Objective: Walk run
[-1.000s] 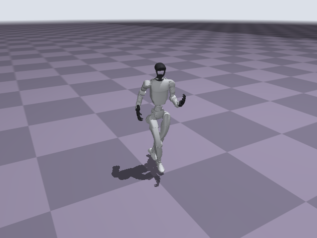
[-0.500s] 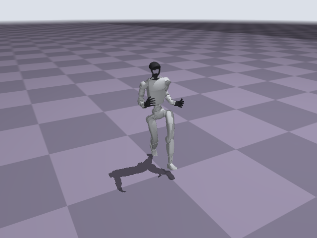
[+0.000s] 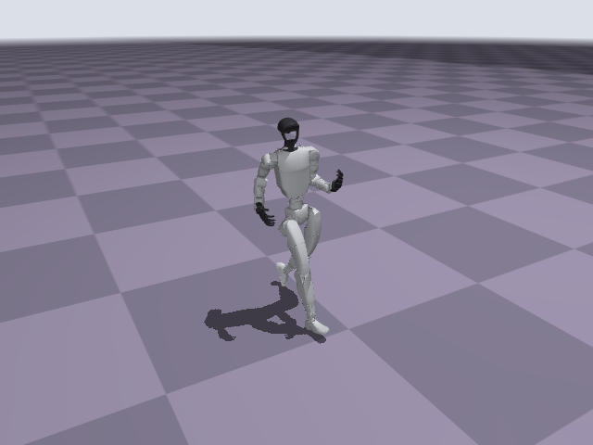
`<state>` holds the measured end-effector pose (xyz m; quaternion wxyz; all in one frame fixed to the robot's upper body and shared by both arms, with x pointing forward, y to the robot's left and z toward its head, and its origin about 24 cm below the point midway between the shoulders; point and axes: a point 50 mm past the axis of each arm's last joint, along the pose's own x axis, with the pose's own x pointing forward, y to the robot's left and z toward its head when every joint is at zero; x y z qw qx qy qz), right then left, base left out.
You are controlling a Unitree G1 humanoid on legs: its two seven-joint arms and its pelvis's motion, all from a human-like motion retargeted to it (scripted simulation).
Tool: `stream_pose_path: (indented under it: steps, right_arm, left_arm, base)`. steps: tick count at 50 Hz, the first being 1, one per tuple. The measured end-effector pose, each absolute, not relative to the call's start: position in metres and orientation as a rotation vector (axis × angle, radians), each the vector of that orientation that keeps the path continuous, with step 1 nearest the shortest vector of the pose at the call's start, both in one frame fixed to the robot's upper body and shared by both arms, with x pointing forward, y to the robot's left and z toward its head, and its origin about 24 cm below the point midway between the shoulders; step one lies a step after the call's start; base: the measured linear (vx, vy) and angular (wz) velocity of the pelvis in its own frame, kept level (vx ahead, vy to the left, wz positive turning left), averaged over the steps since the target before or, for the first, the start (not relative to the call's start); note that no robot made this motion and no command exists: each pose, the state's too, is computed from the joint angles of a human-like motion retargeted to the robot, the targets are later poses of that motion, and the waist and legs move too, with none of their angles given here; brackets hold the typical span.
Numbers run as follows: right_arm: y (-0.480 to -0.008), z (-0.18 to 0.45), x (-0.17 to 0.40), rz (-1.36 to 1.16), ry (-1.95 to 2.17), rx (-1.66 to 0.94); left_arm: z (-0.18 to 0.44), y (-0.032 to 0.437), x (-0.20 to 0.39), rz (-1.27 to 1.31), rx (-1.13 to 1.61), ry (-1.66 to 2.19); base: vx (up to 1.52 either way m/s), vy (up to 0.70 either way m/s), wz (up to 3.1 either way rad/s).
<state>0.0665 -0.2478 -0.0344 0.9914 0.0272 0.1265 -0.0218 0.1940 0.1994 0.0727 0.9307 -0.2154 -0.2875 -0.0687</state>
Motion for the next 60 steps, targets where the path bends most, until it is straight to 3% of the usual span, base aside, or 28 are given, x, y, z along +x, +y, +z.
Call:
stream_pose_path:
  steps: [4, 5, 9, 12, 16, 23, 28, 32, 34, 39, 44, 49, 53, 60]
  right_arm:
    - [-0.224, -0.041, 0.099, -0.073, 0.17, 0.163]
    - [-0.23, -0.044, 0.117, -0.105, 0.14, 0.214]
    - [-0.165, -0.03, 0.172, 0.06, -0.021, 0.458]
    - [-0.145, -0.006, 0.192, 0.167, -0.137, 0.497]
    - [-0.134, 0.022, 0.207, 0.335, -0.234, 0.381]
    - [-0.125, 0.055, 0.228, 0.565, -0.316, 0.099]
    - [-0.111, -0.001, 0.22, 0.81, -0.023, -0.043]
    - [-0.152, -0.053, 0.183, 0.691, 0.263, -0.139]
    - [-0.171, -0.069, 0.157, 0.555, 0.345, -0.094]
    - [-0.187, -0.09, 0.09, 0.157, 0.455, 0.124]
    - [-0.165, -0.085, 0.075, -0.077, 0.387, 0.218]
    - [-0.136, -0.081, 0.106, 0.146, 0.334, 0.198]
    - [-0.127, -0.075, 0.14, 0.363, 0.303, 0.178]
    - [-0.125, -0.026, 0.198, 0.353, 0.026, 0.051]
  left_arm:
    - [0.02, 0.199, 0.16, -0.015, -0.389, -0.386]
    - [0.003, 0.189, 0.157, -0.006, -0.453, -0.33]
    - [-0.05, 0.169, 0.123, 0.051, -0.901, -0.146]
    - [-0.053, 0.189, 0.108, 0.043, -0.785, -0.104]
    - [-0.037, 0.218, 0.109, -0.007, -0.536, -0.103]
    - [-0.013, 0.23, 0.139, -0.065, -0.438, -0.195]
    - [-0.011, 0.223, 0.16, 0.172, -0.429, -0.327]
    - [0.006, 0.195, 0.181, 0.339, -0.675, -0.513]
    - [0.007, 0.193, 0.184, 0.227, -0.699, -0.503]
    - [0.017, 0.193, 0.196, -0.158, -0.535, -0.378]
    - [0.03, 0.22, 0.198, -0.23, -0.34, -0.354]
    - [0.009, 0.232, 0.178, -0.112, -0.338, -0.283]
    - [-0.031, 0.201, 0.155, 0.004, -0.507, -0.188]
    - [-0.061, 0.186, 0.116, 0.033, -0.621, -0.042]
  base:
    - [1.92, -0.89, 0.02]
    - [1.06, -0.28, 1.01]
    - [1.25, -0.14, -0.4]
    - [1.09, -0.12, 0.53]
    - [0.93, -0.3, 0.26]
    - [1.18, -0.54, -0.19]
    - [1.2, 0.13, 1.0]
    - [0.85, 0.57, 1.25]
    - [0.63, 0.35, 3.21]
    - [0.72, -0.01, 3.72]
    - [0.84, -0.3, 2.35]
    - [0.88, -0.26, 0.84]
    - [0.76, 0.0, 2.22]
    - [0.55, 0.01, 1.39]
